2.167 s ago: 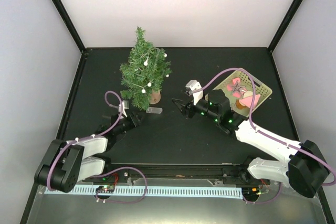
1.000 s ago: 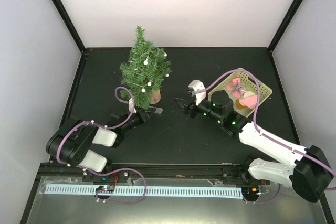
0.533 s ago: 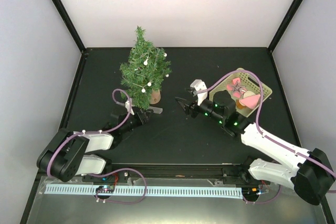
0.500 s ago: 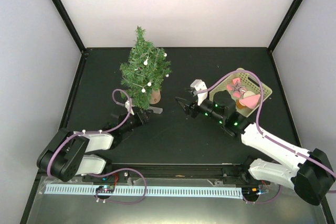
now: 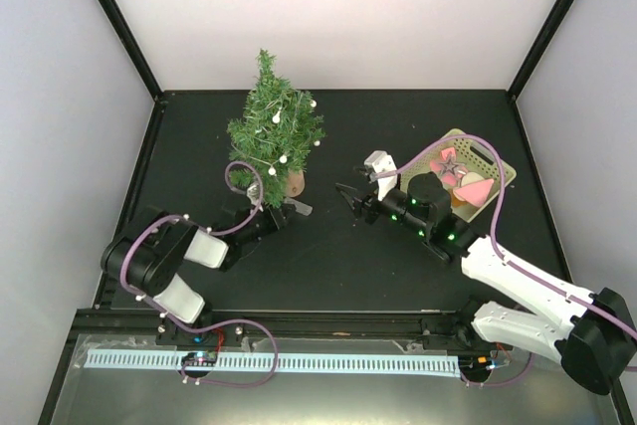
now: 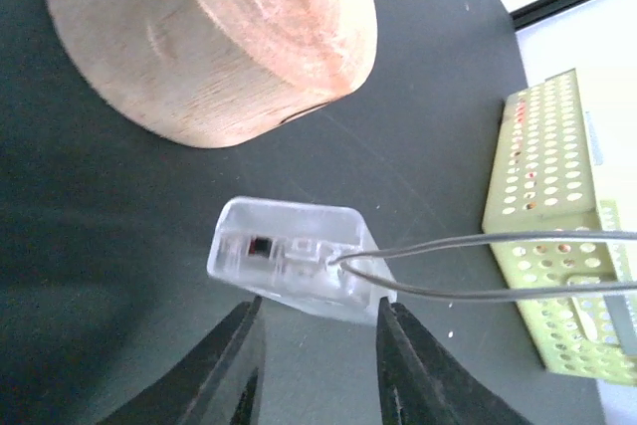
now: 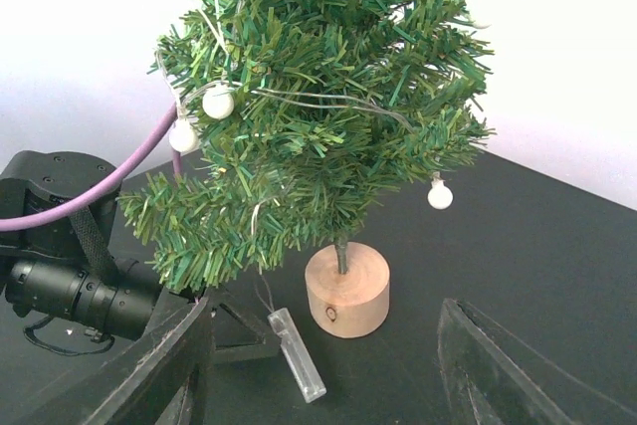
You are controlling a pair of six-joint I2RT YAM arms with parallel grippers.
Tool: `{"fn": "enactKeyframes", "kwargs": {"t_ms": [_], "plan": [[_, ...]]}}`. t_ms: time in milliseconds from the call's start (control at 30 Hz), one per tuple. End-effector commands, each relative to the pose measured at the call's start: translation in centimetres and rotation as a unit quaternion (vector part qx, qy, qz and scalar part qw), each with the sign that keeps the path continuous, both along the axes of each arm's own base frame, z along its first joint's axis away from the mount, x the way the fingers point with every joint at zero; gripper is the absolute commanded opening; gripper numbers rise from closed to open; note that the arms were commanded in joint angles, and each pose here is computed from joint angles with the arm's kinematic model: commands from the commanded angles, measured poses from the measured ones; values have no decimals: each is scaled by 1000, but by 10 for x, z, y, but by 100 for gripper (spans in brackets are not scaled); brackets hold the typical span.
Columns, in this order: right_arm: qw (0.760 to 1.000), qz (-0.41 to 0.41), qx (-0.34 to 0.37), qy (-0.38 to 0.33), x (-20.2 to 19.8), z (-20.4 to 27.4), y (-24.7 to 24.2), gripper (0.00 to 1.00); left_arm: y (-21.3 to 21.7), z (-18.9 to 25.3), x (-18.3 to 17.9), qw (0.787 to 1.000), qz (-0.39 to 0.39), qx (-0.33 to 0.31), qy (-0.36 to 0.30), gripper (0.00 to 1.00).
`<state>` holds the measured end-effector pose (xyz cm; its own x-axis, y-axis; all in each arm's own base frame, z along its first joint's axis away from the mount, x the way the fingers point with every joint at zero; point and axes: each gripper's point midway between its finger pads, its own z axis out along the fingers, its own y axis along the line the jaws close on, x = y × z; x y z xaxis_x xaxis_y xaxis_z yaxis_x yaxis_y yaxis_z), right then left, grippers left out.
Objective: Decorate the small christmas tree
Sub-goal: Wrap the decoration item around the Christmas tree.
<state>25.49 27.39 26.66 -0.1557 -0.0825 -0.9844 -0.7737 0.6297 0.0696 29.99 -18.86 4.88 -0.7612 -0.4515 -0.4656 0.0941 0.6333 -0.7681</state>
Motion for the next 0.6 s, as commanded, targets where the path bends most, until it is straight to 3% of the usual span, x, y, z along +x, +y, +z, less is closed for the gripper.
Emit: {"fn": "enactKeyframes", "kwargs": {"t_ms": [0, 267, 567], "plan": [[1000, -10, 0, -21, 1, 11, -4, 63, -24, 37, 20, 995, -25, -54, -75, 30], [1000, -13, -6, -18, 1, 12, -5, 63, -39, 41, 21, 991, -44, -81, -92, 24], [999, -43, 3, -4, -3, 12, -22, 71, -12, 14, -3, 999, -15, -14, -46, 46]]}}
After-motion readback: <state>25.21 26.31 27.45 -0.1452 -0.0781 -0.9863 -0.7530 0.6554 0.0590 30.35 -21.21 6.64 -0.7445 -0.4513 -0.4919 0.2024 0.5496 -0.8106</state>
